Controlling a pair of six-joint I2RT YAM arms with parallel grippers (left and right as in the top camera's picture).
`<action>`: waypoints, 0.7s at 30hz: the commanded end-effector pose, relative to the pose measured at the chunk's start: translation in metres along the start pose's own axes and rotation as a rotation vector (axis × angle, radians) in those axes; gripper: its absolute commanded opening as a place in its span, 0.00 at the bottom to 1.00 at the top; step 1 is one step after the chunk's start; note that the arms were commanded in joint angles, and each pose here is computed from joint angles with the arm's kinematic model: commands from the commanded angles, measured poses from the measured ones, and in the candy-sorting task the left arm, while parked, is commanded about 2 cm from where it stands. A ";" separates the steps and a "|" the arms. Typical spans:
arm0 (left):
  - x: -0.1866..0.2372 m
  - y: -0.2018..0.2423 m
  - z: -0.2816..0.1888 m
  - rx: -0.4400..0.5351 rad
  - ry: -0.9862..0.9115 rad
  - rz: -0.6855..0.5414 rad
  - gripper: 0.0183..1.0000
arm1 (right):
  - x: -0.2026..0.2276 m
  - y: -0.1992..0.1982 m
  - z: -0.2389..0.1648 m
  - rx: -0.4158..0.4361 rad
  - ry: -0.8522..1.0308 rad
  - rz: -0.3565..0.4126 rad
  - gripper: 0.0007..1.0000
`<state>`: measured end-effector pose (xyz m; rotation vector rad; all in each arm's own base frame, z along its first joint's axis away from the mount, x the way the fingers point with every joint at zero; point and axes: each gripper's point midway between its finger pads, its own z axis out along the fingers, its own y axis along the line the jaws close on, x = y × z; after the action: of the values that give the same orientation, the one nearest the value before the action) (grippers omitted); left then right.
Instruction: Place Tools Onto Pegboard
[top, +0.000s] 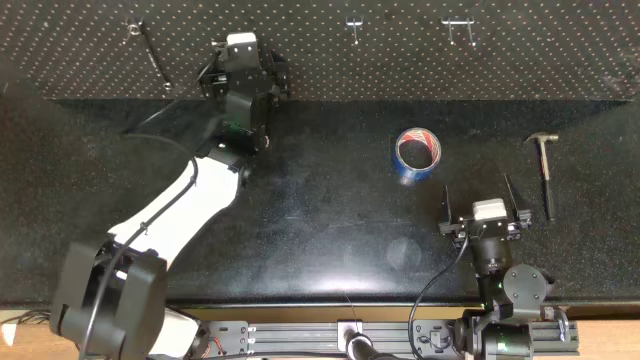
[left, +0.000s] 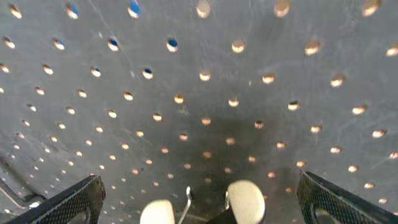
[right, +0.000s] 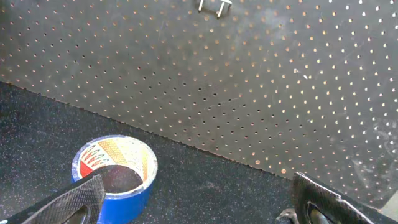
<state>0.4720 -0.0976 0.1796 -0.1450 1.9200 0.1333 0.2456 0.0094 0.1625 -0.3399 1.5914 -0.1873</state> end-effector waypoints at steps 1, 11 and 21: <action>-0.039 0.015 -0.062 0.077 0.014 -0.007 1.00 | 0.000 0.002 0.000 -0.005 -0.002 -0.007 0.98; 0.023 0.125 -0.203 0.257 -0.390 -0.129 0.99 | 0.000 0.002 0.000 -0.005 -0.002 -0.007 0.97; 0.088 0.111 -0.193 0.280 -0.299 -0.118 1.00 | 0.000 0.002 0.000 -0.005 -0.002 -0.007 0.98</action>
<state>0.2469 -0.0184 0.1707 -0.0638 1.5925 -0.1825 0.2455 0.0095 0.1630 -0.3402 1.5913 -0.1870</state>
